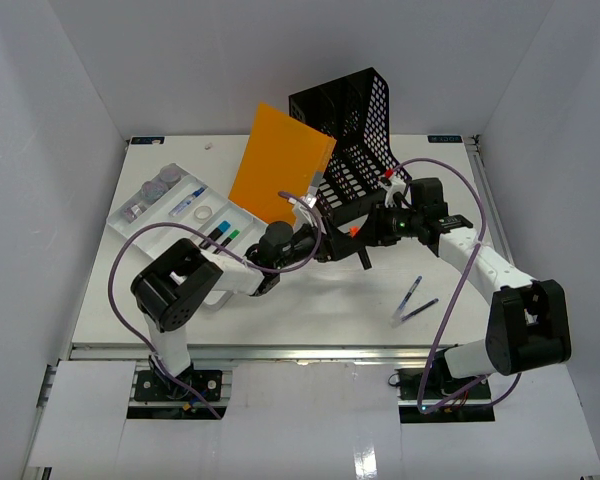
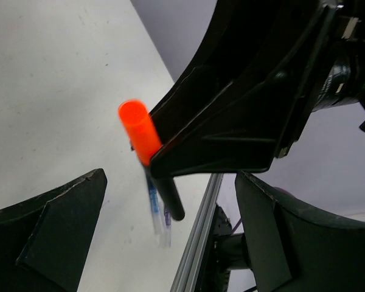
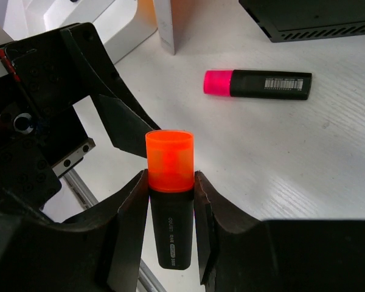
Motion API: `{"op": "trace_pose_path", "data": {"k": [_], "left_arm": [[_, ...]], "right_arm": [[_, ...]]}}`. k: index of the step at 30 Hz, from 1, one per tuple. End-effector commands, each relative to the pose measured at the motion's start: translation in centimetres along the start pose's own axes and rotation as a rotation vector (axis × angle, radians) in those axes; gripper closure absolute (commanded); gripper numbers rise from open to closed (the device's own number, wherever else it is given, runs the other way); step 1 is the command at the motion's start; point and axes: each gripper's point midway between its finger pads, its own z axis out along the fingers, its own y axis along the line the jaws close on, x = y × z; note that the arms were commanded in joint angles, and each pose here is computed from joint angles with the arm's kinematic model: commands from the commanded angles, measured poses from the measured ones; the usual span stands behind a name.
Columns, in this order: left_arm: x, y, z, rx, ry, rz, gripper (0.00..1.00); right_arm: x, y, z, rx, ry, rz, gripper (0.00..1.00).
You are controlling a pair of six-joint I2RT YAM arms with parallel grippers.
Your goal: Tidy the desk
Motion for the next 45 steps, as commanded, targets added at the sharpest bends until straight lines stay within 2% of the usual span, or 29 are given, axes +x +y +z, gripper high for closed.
{"op": "trace_pose_path", "data": {"k": [1, 5, 10, 16, 26, 30, 34, 35, 37, 38, 41, 45], "left_arm": [[-0.5, -0.5, 1.4, 0.014, -0.027, 0.01, 0.06], [-0.3, 0.1, 1.7, -0.005, -0.028, -0.007, 0.14], [-0.1, 0.3, 1.9, -0.02, -0.027, -0.014, 0.18], [-0.6, 0.1, 2.1, -0.03, -0.037, -0.001, 0.23], [-1.0, -0.4, 2.6, -0.024, -0.021, 0.026, 0.57], [-0.8, -0.4, 2.2, -0.039, -0.001, 0.052, 0.8], [-0.8, -0.3, 1.3, -0.08, 0.029, 0.106, 0.94], [-0.7, -0.2, 1.1, -0.086, 0.037, 0.111, 0.96], [-0.2, 0.0, 0.0, -0.121, 0.068, 0.124, 0.99], [-0.1, 0.3, -0.4, -0.135, 0.077, 0.146, 1.0], [0.1, 1.0, -1.9, -0.188, 0.102, 0.169, 1.0], [-0.9, 2.6, -5.1, -0.342, 0.137, 0.225, 1.0]], "right_arm": [[-3.0, 2.3, -0.6, -0.082, -0.075, -0.023, 0.92], [-4.3, 3.4, -1.2, -0.112, -0.124, -0.026, 0.92], [-5.9, 4.3, -1.6, -0.133, -0.187, -0.024, 0.92], [-6.0, 4.6, -1.6, -0.151, -0.194, -0.006, 0.92], [-5.7, 5.0, -2.2, -0.155, -0.224, -0.031, 0.9], [-5.7, 5.0, -2.5, -0.146, -0.237, -0.059, 0.76], [-5.7, 4.9, -3.0, -0.126, -0.26, -0.133, 0.44], [-5.5, 4.8, -3.0, -0.118, -0.26, -0.14, 0.28], [-5.6, 4.8, -3.6, -0.108, -0.28, -0.195, 0.1], [-5.4, 4.5, -3.6, -0.097, -0.284, -0.215, 0.08], [-5.2, 4.3, -4.1, -0.089, -0.299, -0.279, 0.1], [-4.6, 3.3, -5.7, -0.115, -0.329, -0.362, 0.1]]}}
